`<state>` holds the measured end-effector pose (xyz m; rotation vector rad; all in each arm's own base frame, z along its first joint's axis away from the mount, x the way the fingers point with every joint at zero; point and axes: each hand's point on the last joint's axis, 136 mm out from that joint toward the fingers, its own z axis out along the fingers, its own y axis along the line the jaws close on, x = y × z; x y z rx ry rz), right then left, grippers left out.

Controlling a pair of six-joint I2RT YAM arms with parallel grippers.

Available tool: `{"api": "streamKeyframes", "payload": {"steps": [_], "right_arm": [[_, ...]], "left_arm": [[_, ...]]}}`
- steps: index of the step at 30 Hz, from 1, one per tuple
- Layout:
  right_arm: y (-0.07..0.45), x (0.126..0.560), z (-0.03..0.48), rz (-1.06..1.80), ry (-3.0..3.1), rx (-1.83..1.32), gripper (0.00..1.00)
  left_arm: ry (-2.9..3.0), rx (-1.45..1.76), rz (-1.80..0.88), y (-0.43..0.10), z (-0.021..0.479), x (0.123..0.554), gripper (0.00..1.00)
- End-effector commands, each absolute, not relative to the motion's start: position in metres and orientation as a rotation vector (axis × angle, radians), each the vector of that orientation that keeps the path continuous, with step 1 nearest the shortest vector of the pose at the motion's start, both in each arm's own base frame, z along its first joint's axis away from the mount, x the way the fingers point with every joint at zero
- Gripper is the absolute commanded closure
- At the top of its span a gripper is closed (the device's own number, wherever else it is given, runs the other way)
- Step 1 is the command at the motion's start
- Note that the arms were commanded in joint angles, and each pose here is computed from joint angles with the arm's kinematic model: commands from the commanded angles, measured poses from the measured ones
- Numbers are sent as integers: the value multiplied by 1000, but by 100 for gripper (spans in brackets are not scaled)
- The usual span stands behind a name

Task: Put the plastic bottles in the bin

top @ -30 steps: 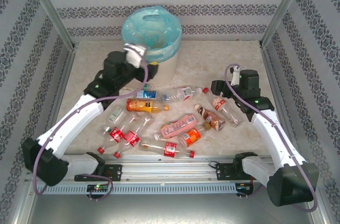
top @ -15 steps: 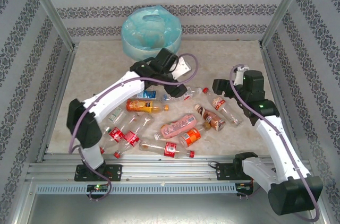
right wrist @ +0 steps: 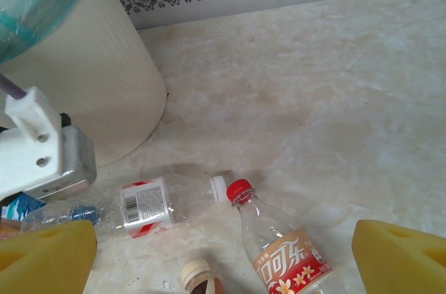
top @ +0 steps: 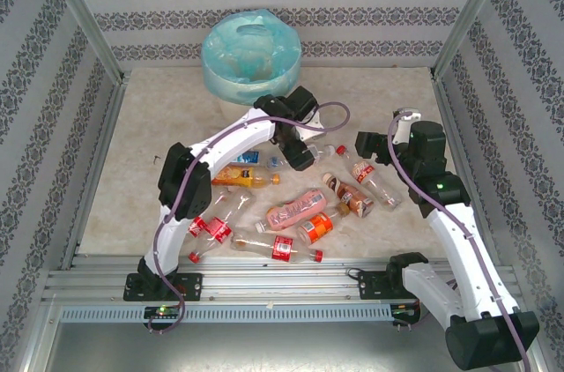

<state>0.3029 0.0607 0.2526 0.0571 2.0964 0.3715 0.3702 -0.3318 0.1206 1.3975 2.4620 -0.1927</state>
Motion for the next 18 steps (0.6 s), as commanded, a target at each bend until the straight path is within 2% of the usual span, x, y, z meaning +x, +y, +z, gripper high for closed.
{"api": "streamKeyframes", "payload": {"steps": [1, 11, 18], "right_arm": [[61, 299, 251, 367, 2097, 62, 5], [62, 296, 252, 382, 2088, 66, 4], [61, 294, 251, 378, 2087, 68, 4]], "left_arm": [[2481, 1462, -108, -321, 114, 369, 15], [2534, 1526, -44, -315, 90, 370, 17], [2554, 1553, 10, -306, 82, 370, 25]]}}
